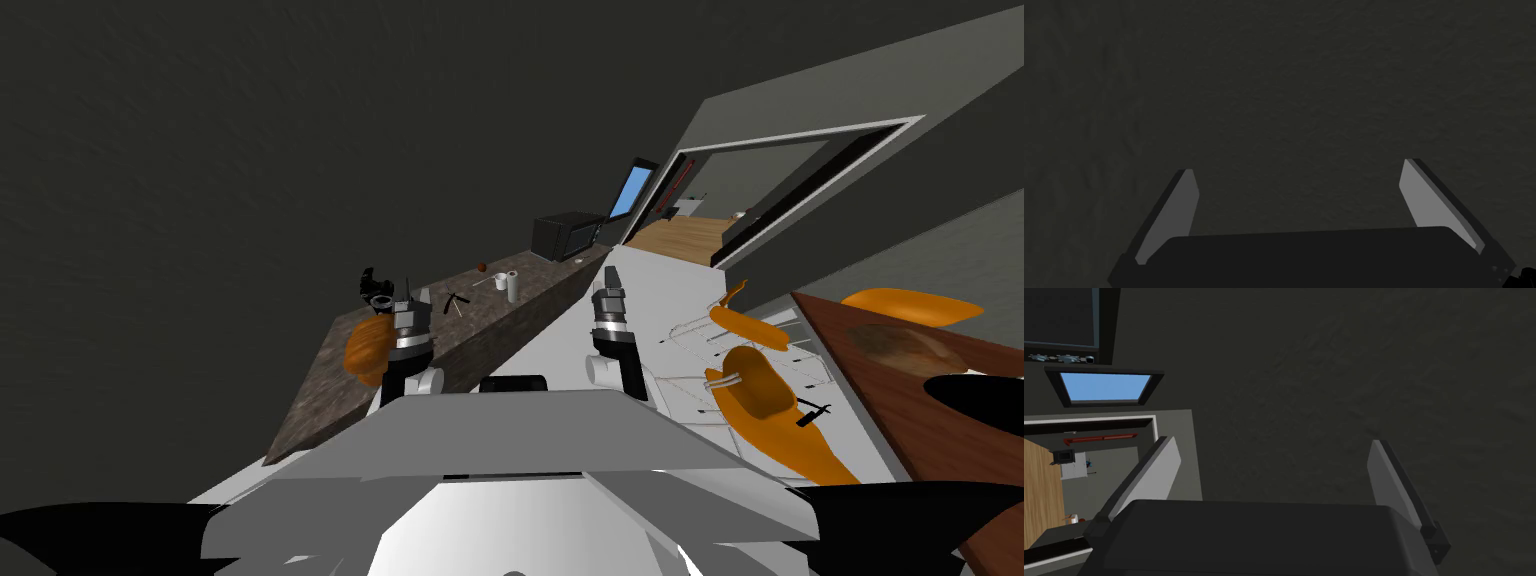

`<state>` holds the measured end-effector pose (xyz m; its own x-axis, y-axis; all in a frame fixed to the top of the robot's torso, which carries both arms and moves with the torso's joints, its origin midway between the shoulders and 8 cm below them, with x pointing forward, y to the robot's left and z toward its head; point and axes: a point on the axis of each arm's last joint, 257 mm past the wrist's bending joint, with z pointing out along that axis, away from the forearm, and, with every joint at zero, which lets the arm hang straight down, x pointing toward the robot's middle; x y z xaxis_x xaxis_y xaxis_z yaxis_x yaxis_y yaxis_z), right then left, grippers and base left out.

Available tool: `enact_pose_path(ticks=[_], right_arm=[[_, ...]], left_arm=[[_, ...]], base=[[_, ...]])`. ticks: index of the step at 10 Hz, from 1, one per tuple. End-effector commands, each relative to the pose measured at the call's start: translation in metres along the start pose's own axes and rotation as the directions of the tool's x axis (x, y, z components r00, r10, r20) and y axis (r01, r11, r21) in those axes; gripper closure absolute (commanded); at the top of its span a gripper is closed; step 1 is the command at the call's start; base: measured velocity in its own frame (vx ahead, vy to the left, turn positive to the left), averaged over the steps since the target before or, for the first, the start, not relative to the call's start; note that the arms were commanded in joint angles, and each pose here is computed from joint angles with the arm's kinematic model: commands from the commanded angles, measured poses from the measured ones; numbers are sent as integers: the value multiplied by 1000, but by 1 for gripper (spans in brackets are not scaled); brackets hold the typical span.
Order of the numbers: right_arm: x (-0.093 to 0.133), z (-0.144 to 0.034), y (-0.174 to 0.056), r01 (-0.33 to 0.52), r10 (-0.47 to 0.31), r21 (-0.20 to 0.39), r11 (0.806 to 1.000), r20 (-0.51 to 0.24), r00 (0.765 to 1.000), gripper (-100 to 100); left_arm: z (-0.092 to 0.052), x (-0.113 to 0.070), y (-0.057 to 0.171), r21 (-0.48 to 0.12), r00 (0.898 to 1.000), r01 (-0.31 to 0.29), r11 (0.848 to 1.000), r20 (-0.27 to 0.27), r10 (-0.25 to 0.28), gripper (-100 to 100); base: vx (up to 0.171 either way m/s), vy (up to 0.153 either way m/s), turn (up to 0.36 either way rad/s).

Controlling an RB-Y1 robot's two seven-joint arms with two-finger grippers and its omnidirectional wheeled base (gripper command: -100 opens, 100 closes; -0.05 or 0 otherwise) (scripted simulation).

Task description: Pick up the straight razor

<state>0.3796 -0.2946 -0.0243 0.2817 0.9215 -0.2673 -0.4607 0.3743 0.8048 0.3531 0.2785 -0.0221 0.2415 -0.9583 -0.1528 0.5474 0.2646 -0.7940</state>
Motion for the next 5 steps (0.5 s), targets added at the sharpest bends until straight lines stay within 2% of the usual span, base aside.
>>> enact_pose_path(ticks=[1, 5], right_arm=[[0, 0, 0, 0, 0, 0, 1000, 0, 1000, 0], [0, 0, 0, 0, 0, 0, 1000, 0, 1000, 0]], left_arm=[[1, 0, 2, -4, 1000, -13, 1000, -24, 13, -100], [8, -8, 14, -32, 996, -52, 998, -79, 49, -100]], base=[[-18, -21, 33], [-23, -60, 61]])
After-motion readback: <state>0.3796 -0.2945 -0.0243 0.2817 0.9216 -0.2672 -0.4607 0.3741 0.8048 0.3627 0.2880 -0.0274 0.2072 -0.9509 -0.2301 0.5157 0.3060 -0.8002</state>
